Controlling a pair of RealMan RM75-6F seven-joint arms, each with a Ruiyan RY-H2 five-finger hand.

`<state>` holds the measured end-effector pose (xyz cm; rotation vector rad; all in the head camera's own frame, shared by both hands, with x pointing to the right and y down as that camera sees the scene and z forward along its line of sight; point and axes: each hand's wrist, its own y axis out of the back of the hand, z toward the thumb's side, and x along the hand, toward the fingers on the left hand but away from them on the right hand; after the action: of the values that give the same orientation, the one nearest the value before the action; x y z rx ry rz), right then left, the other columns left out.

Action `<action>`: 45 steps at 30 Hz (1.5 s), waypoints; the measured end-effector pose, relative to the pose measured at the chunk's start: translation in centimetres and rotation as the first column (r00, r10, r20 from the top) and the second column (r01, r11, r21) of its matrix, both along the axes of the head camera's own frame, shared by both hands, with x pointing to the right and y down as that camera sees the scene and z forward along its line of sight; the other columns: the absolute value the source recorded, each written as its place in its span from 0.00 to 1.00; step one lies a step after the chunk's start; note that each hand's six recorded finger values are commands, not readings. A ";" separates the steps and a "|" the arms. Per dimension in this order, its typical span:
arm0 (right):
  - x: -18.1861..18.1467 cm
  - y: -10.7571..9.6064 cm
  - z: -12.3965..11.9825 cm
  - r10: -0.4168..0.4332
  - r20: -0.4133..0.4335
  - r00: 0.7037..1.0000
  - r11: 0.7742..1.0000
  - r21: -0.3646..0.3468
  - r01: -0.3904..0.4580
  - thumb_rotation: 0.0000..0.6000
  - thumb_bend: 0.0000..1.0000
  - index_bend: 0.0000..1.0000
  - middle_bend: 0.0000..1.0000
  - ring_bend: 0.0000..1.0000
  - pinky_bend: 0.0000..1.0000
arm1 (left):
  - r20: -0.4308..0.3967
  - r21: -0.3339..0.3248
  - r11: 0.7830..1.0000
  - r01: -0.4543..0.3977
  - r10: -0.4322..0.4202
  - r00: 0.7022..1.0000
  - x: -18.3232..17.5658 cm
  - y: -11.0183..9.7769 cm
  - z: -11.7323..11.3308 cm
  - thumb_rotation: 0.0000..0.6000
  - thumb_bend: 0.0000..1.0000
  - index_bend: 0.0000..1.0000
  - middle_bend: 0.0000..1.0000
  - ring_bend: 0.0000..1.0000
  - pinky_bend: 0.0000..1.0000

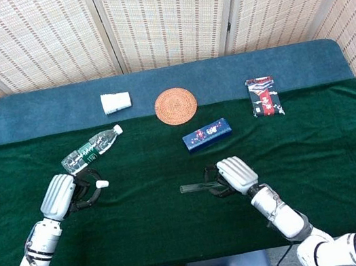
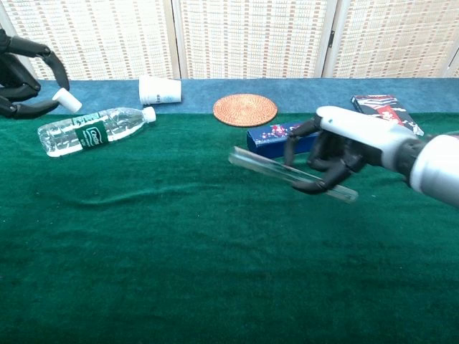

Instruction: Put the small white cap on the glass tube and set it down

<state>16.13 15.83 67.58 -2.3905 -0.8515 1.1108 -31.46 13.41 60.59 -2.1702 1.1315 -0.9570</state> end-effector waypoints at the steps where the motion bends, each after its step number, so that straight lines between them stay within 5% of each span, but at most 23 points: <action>1: -0.6 -0.1 0.0 0.010 0.020 1.000 1.000 -0.008 -0.010 1.00 0.65 0.77 1.00 1.00 1.00 | -0.013 0.000 1.000 -0.002 0.002 1.000 0.3 0.0 -0.2 1.00 0.49 0.58 1.00 0.98 0.88; 8: -4.0 -0.6 0.8 0.070 0.122 0.990 0.997 -0.046 -0.065 1.00 0.65 0.77 1.00 1.00 1.00 | -0.110 0.005 0.999 -0.032 0.032 0.993 3.1 0.2 -1.6 1.00 0.49 0.58 1.00 0.98 0.88; 20: -7.6 -0.4 0.7 0.114 0.250 0.961 0.993 -0.055 -0.103 1.00 0.65 0.77 1.00 1.00 1.00 | -0.125 0.040 0.995 -0.086 0.091 0.988 6.3 0.8 -2.1 1.00 0.49 0.58 1.00 0.98 0.88; 45: -8.6 -0.1 0.4 0.123 0.292 0.949 0.992 -0.051 -0.113 1.00 0.65 0.78 1.00 1.00 1.00 | -0.151 0.027 0.995 -0.100 0.103 0.983 7.8 1.4 -2.2 1.00 0.49 0.58 1.00 0.98 0.88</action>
<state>7.56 15.76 68.01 -2.6045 -1.0927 0.8249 -23.69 14.79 58.38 -2.2940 1.0815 -0.7440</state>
